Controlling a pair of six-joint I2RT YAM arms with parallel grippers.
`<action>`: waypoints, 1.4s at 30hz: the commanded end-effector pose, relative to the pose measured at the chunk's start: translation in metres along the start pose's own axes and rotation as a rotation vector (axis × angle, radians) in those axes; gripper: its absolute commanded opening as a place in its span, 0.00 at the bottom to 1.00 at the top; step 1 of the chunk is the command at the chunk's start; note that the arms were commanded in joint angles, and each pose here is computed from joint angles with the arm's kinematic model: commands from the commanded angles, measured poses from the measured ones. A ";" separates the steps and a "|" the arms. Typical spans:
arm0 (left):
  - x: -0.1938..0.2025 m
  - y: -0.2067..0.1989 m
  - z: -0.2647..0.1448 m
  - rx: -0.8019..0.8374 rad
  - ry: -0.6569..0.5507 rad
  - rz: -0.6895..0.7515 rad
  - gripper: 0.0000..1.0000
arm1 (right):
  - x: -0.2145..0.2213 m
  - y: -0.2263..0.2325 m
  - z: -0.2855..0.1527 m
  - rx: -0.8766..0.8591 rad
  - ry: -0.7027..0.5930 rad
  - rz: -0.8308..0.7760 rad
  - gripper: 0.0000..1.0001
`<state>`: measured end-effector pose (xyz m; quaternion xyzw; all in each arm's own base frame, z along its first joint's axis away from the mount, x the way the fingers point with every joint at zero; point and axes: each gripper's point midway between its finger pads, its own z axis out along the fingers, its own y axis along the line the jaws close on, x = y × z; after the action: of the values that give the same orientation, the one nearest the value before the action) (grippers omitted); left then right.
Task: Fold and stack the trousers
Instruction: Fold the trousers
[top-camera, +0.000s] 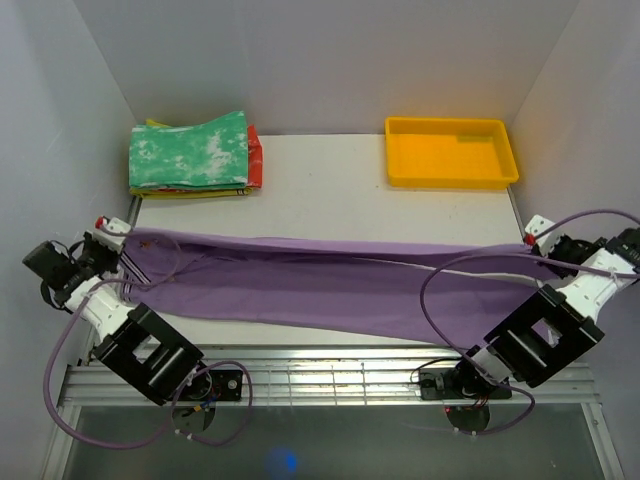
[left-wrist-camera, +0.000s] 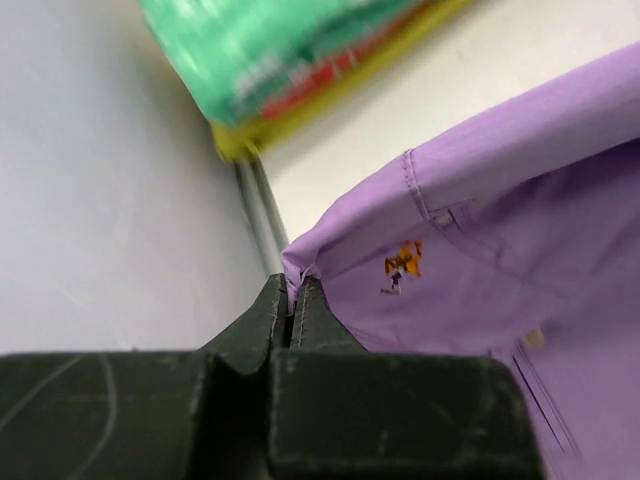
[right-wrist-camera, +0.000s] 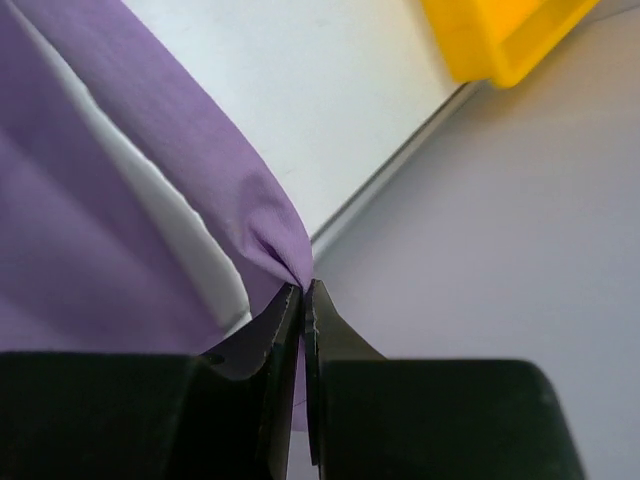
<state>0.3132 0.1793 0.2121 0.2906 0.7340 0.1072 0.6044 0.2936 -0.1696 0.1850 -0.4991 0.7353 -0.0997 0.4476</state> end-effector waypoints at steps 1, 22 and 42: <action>0.050 -0.052 -0.022 0.100 0.053 0.076 0.00 | 0.027 0.067 -0.003 -0.131 0.037 -0.174 0.08; 0.040 -0.007 -0.085 0.201 0.196 -0.114 0.98 | 0.048 0.058 -0.094 -0.120 0.208 -0.036 0.90; 0.161 -0.119 -0.007 0.311 0.854 -0.517 0.47 | 0.098 0.188 0.037 -0.438 0.495 0.316 0.74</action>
<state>0.2525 0.1373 0.0316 0.2024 0.9431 -0.1145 0.2378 0.1635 -0.1074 0.0131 -0.4635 0.8635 0.0806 0.1817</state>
